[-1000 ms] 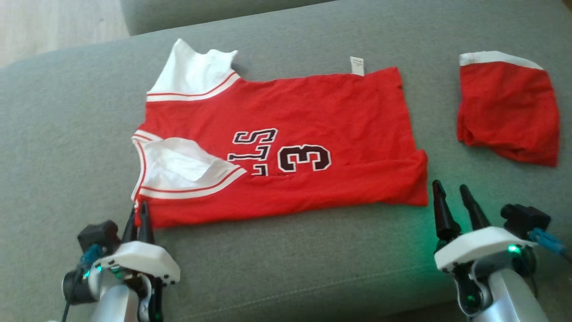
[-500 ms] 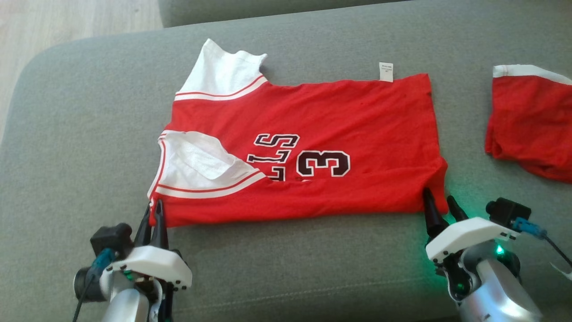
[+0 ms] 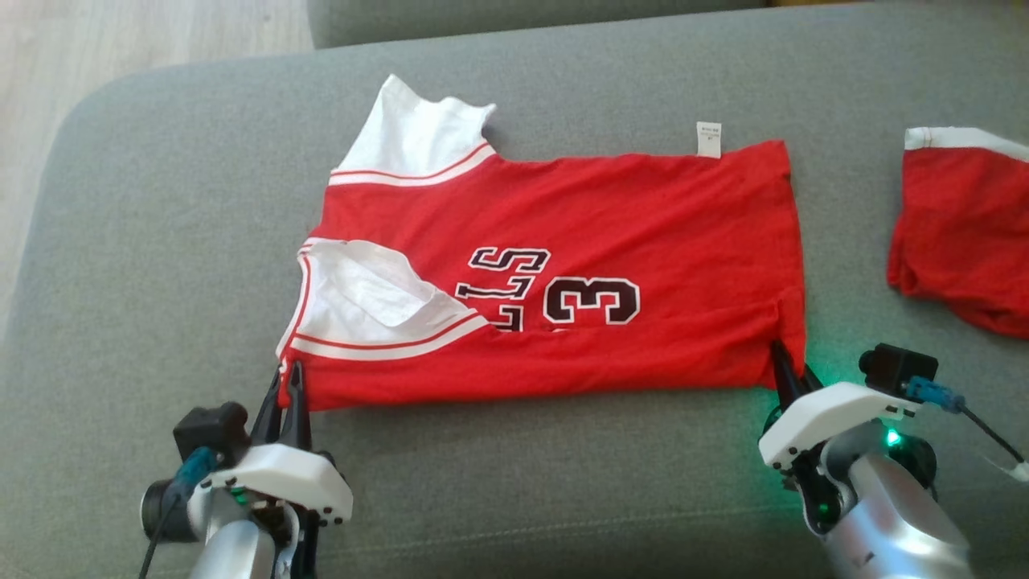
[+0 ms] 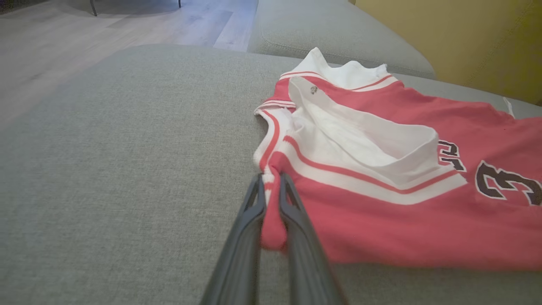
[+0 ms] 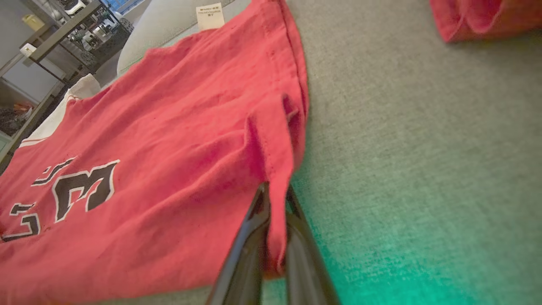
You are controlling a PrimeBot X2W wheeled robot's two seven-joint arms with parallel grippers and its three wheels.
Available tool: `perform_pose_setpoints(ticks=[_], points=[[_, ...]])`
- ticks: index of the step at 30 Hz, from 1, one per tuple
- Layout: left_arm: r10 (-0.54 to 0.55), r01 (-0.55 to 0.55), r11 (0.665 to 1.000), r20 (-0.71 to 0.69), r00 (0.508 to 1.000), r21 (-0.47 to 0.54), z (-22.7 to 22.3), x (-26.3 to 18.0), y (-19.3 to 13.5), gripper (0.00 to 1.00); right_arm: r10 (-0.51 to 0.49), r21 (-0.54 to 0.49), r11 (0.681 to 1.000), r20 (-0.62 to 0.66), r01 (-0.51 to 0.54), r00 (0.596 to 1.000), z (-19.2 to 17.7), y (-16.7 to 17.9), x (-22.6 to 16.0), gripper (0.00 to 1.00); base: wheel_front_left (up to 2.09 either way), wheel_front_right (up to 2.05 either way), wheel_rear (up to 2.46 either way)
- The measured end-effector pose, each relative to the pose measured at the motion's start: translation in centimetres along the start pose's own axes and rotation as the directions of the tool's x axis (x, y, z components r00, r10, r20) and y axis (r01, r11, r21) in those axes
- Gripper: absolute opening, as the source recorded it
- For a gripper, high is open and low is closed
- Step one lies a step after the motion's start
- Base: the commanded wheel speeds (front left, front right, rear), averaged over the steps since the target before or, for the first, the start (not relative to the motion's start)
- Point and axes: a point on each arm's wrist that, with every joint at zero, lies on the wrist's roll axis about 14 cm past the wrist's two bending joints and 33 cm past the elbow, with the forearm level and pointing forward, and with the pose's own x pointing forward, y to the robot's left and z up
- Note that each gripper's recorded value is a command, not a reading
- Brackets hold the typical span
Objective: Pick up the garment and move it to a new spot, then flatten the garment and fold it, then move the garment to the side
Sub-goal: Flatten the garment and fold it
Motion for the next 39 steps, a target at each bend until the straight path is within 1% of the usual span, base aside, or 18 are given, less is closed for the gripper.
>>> perform_pose_setpoints(ticks=[6, 12, 14, 19, 23, 29, 31, 32, 33, 34, 35, 39], points=[[0.005, -0.005, 1.0, 0.014, 1.0, -0.001, 0.3, -0.9, 0.1, 0.0, 0.012, -0.067, 0.998, 0.002, -0.012, 1.0, 0.7, -0.7, -0.9, 0.0, 0.0, 0.0, 0.0], [0.007, -0.007, 1.0, -0.001, 1.0, 0.009, -0.5, -2.6, 0.3, 0.0, 0.026, -0.121, 0.992, -0.063, -0.033, 0.998, 0.9, -1.6, -2.3, 0.0, 0.0, 0.0, 0.0], [0.007, -0.007, 1.0, -0.004, 1.0, 0.01, -0.6, -2.8, 0.3, 0.0, 0.028, -0.121, 0.992, -0.076, -0.037, 0.997, 0.8, -1.7, -2.6, 0.0, 0.0, 0.0, 0.0], [-0.018, 0.019, 0.999, -0.047, 0.999, 0.027, -2.2, -4.1, 0.1, 0.0, 0.03, -0.129, 0.99, -0.158, -0.051, 0.987, 0.1, -2.6, -4.6, 0.0, 0.0, 0.0, 0.0], [-0.025, 0.028, 0.999, -0.085, 0.996, 0.035, -3.2, -4.9, 0.2, 0.0, 0.023, -0.103, 0.994, -0.213, -0.046, 0.977, -0.8, -3.3, -6.4, 0.0, 0.0, 0.0, 0.0], [-0.043, 0.048, 0.998, -0.117, 0.992, 0.038, -4.0, -5.2, -0.2, 0.0, 0.005, -0.078, 0.997, -0.219, -0.023, 0.976, -0.7, -3.9, -8.0, 0.0, 0.0, 0.0, 0.0], [-0.05, 0.055, 0.998, -0.121, 0.991, 0.04, -4.1, -5.2, -0.4, 0.0, 0.011, -0.038, 0.999, -0.209, -0.019, 0.978, -0.6, -3.4, -8.2, 0.02, 0.0, 0.0, 0.0], [-0.052, 0.057, 0.998, -0.124, 0.991, 0.04, -4.1, -5.2, -0.4, 0.13, 0.017, -0.014, 1.0, -0.198, -0.02, 0.98, -0.5, -3.1, -8.2, 0.73, 0.0, 0.0, 0.0], [-0.053, 0.059, 0.997, -0.13, 0.99, 0.041, -4.2, -5.2, -0.5, 0.44, 0.019, 0.002, 1.0, -0.188, -0.019, 0.982, -0.3, -2.8, -8.2, 1.0, 0.0, 0.0, 0.0], [-0.055, 0.061, 0.997, -0.133, 0.99, 0.041, -4.2, -5.2, -0.5, 0.85, 0.021, 0.01, 1.0, -0.183, -0.02, 0.983, -0.2, -2.7, -8.2, 1.0, 0.0, 0.0, 0.0], [-0.056, 0.061, 0.997, -0.138, 0.989, 0.036, -4.3, -5.2, -0.5, 1.0, 0.021, 0.013, 1.0, -0.174, -0.019, 0.985, 0.1, -2.7, -8.2, 1.0, 0.0, 0.0, 0.0], [-0.038, 0.04, 0.999, -0.13, 0.991, 0.017, -3.9, -5.1, 0.2, 1.0, 0.008, 0.001, 1.0, -0.132, -0.008, 0.991, 1.2, -3.0, -8.4, 1.0, 0.0, 0.0, 0.0]])
